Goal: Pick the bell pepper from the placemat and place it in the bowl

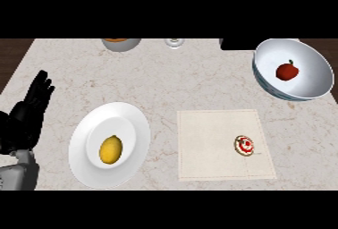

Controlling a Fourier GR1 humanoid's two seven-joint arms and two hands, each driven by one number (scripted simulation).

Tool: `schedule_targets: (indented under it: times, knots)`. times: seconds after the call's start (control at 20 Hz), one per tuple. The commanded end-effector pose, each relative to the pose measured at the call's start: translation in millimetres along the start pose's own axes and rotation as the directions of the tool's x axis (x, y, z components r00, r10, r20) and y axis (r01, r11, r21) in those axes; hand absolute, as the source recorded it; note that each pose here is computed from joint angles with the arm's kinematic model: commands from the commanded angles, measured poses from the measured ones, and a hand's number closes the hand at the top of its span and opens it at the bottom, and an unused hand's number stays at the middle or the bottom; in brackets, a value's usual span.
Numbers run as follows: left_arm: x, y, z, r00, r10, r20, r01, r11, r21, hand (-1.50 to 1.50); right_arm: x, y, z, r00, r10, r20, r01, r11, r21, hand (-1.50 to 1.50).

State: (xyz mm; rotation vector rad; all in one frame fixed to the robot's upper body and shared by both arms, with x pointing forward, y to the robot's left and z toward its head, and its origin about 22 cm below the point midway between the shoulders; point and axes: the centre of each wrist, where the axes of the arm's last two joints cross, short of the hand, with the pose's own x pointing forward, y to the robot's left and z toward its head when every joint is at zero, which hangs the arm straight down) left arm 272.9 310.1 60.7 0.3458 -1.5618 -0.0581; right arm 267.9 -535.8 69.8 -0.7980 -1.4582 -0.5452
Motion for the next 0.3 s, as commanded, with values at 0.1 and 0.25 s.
schedule_targets:
  times: [0.1, 0.25]
  knots:
    - [1, 9, 0, 1.000, 0.011, 0.003, -0.011, 1.000, 0.000, 0.00, -7, -56, 23, 0.994, -0.098, 0.055, 0.094, 0.993, 0.066, -1.50]
    - [-13, 7, -16, 1.000, 0.019, 0.008, -0.019, 1.000, 0.000, 0.00, 3, -54, 27, 0.990, -0.113, 0.087, 0.108, 0.992, 0.061, -1.50]
